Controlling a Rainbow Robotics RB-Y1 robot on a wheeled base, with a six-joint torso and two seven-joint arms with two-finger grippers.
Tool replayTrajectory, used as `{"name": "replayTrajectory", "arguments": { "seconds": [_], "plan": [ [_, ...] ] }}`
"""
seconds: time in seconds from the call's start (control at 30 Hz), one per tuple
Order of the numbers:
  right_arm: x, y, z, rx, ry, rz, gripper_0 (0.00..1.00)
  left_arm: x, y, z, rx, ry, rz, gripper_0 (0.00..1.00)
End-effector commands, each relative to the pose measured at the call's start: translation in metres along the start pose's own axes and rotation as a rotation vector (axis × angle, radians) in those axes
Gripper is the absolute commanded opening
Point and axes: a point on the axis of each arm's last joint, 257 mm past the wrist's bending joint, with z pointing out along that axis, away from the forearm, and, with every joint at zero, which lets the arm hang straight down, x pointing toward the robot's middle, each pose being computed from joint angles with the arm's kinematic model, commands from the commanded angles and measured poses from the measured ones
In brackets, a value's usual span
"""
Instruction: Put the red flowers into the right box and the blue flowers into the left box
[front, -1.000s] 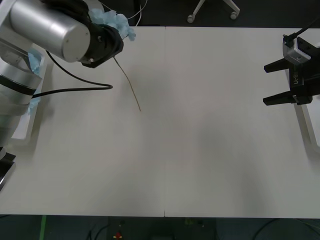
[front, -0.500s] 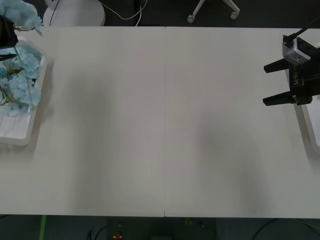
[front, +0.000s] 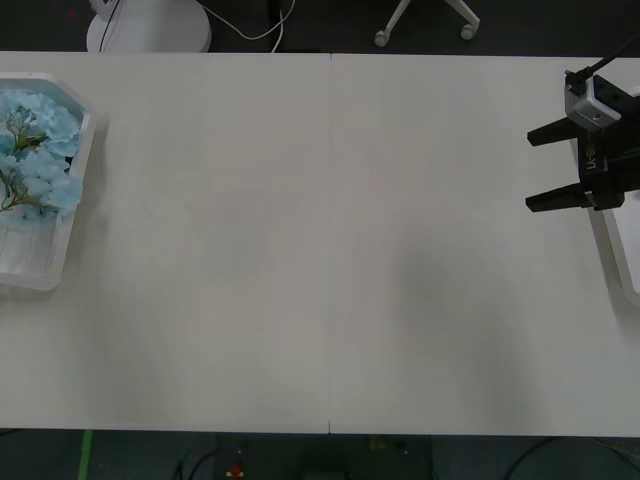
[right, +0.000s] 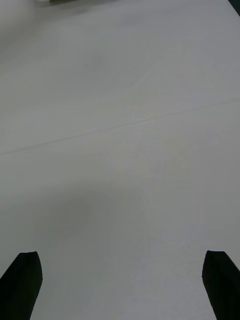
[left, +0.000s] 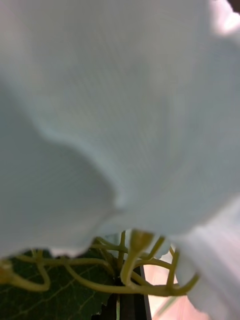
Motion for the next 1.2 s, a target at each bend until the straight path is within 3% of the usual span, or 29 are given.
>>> {"name": "replayTrajectory", "arguments": {
  "seconds": [0.03,0.27,0.37,0.47,0.57,0.77,1.2],
  "plan": [
    [-0.019,-0.005,-0.003,0.011,-0.022,-0.025,1.00,-0.005,0.062,0.014,-0.135,-0.041,0.162,0.00],
    [-0.019,-0.005,-0.003,0.011,-0.022,-0.025,1.00,0.020,0.086,0.060,-0.178,-0.056,0.181,0.00],
    [-0.019,-0.005,-0.003,0.011,-0.022,-0.025,1.00,0.026,0.084,0.071,-0.178,-0.049,0.178,0.07],
    [-0.019,-0.005,-0.003,0.011,-0.022,-0.025,1.00,0.024,0.083,0.073,-0.180,-0.052,0.179,0.50],
    [-0.019,-0.005,-0.003,0.011,-0.022,-0.025,1.00,0.024,0.085,0.072,-0.182,-0.053,0.172,0.76],
    [-0.019,-0.005,-0.003,0.011,-0.022,-0.025,1.00,0.021,0.066,0.073,-0.112,-0.046,0.118,0.99],
    [-0.019,-0.005,-0.003,0.011,-0.022,-0.025,1.00,-0.040,-0.078,0.032,0.440,-0.113,-0.148,1.00]
  ]
}}
